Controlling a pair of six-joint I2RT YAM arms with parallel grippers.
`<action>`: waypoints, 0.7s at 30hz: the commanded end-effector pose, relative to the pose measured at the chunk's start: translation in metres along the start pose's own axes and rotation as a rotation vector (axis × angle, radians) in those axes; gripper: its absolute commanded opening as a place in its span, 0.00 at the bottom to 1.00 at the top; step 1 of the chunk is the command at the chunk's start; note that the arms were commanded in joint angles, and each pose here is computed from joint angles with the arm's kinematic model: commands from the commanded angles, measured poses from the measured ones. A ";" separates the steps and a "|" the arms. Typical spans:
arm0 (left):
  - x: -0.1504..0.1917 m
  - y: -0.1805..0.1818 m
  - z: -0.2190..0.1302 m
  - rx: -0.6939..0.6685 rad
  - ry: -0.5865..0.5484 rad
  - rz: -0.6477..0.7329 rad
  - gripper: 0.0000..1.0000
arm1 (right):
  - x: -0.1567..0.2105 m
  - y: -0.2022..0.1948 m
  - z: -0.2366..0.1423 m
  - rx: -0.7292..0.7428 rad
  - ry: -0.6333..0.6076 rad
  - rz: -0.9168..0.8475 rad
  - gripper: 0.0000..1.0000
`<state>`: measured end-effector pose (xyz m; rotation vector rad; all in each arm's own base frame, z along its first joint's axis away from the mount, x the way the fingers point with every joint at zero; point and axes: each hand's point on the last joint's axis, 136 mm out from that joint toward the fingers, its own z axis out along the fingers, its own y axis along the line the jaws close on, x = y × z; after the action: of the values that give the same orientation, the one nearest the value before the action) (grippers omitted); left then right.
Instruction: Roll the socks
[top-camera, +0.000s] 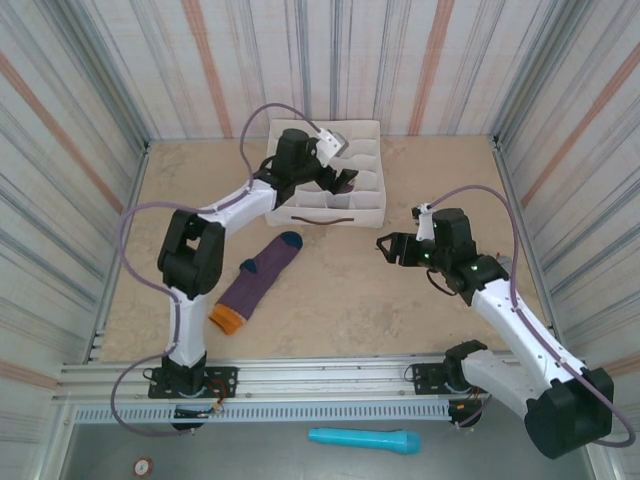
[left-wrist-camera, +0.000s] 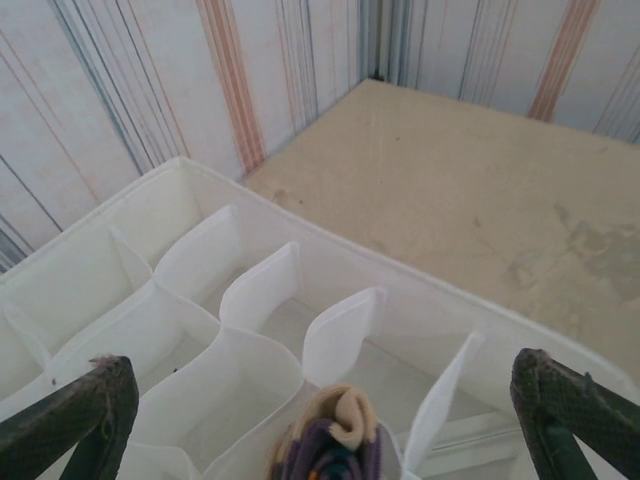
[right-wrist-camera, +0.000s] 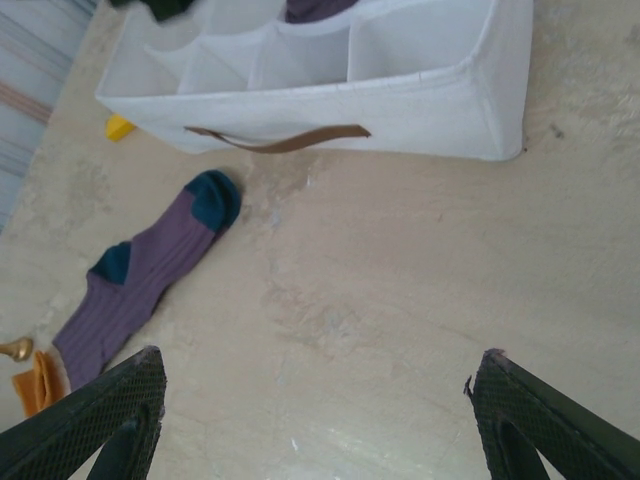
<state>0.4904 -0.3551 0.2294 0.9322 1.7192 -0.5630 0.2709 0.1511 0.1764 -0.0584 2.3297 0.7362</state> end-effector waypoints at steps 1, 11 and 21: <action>-0.021 -0.013 -0.029 0.026 0.030 -0.134 0.97 | -0.008 0.014 0.002 -0.026 0.005 0.020 0.83; 0.018 -0.036 -0.102 -0.001 0.167 -0.507 0.95 | -0.007 0.028 0.064 0.017 0.115 0.030 0.96; 0.108 -0.056 -0.163 -0.116 0.321 -0.666 0.95 | -0.024 0.027 0.125 0.064 0.161 0.114 1.00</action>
<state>0.3496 -0.2531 0.1944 0.4569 2.2672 -0.7777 0.3419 0.2295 0.1251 -0.0291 2.5365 0.7316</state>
